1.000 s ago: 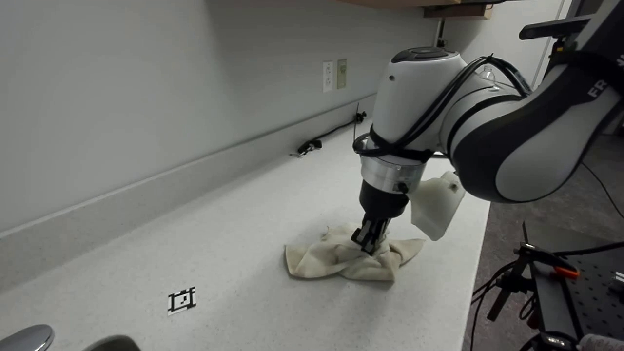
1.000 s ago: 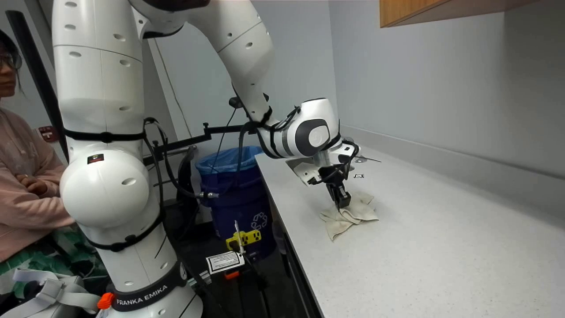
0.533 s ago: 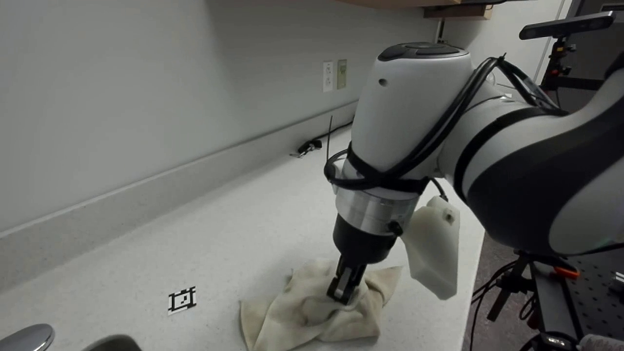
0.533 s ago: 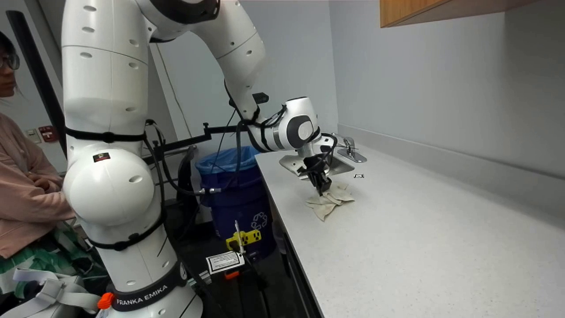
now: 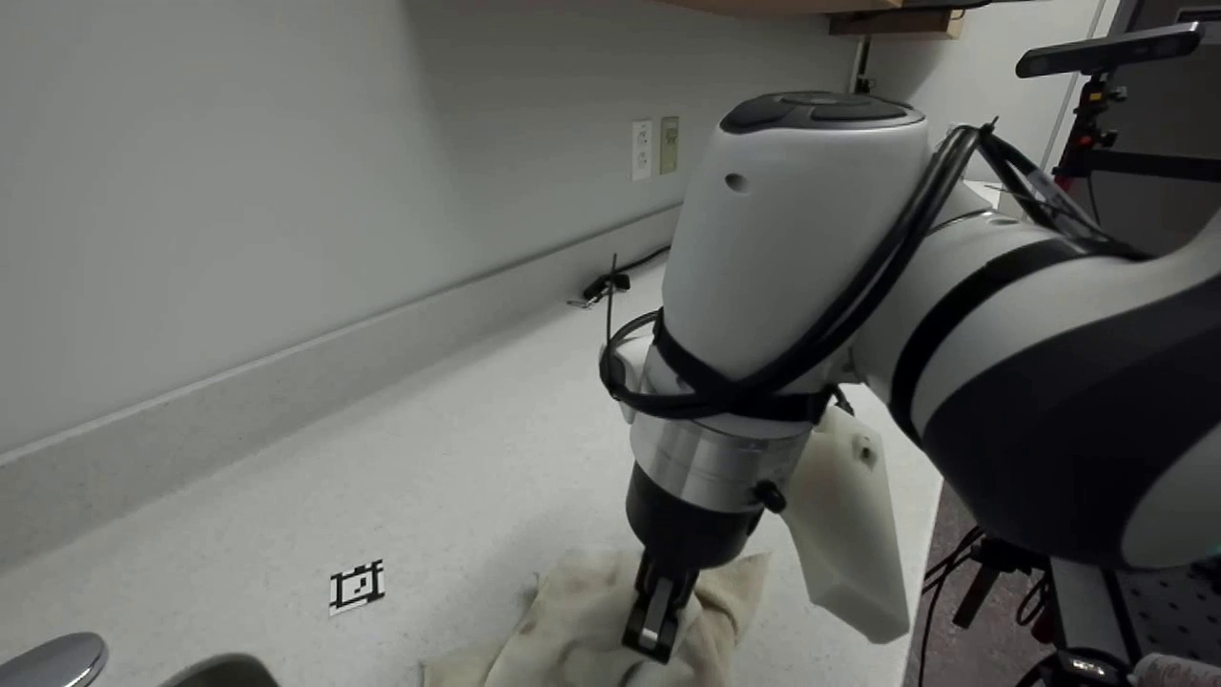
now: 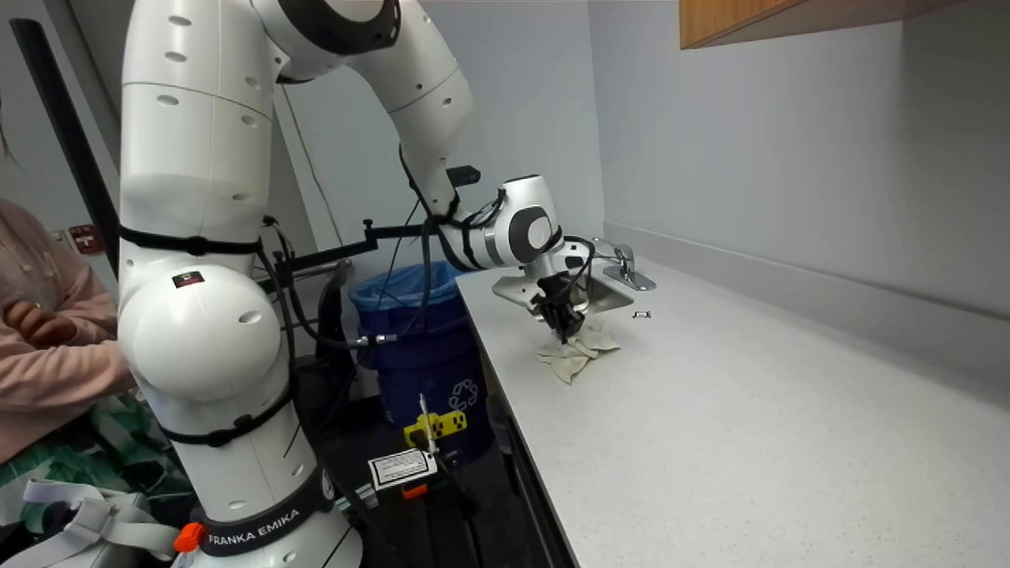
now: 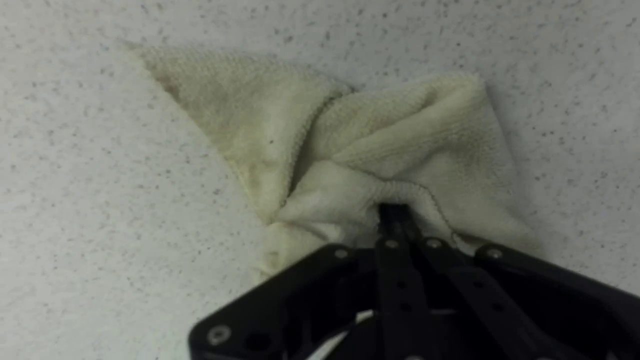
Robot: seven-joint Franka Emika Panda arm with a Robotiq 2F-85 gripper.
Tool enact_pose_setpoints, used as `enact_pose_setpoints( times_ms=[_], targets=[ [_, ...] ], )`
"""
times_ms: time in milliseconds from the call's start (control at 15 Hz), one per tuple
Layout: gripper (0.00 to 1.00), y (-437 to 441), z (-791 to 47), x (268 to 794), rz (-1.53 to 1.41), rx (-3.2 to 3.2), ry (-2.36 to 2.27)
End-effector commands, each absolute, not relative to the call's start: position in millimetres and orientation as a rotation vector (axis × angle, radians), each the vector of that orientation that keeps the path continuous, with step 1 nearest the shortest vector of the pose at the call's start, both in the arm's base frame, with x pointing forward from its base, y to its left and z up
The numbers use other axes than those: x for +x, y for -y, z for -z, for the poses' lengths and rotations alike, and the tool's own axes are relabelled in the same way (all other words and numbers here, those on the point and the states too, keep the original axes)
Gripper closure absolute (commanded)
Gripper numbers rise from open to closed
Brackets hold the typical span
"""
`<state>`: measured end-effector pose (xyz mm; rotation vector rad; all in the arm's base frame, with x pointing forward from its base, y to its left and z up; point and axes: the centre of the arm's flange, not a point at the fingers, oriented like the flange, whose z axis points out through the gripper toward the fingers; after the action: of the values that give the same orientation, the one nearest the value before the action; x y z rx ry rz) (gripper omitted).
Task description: Use the white cloth to wipe the top of the cabinet
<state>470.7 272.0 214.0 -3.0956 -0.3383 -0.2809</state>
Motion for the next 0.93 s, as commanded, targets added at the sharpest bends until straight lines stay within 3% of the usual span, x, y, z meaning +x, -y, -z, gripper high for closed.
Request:
enact_pose_setpoints(
  times_ms=[0, 533, 600, 733, 867],
  targets=[
    [1.0, -239.9, -236.8, 466.1, 0.312, -3.125, 0.457],
    [1.0, -198.7, -307.1, 419.3, 0.418, -3.09, 0.558],
    [0.74, -196.6, -313.8, 413.0, 0.437, -3.084, 0.558],
    [0.68, -193.6, -326.0, 399.3, 0.499, -3.072, 0.571],
    [0.53, -191.0, -336.7, 387.0, 0.556, -3.066, 0.586]
  ],
)
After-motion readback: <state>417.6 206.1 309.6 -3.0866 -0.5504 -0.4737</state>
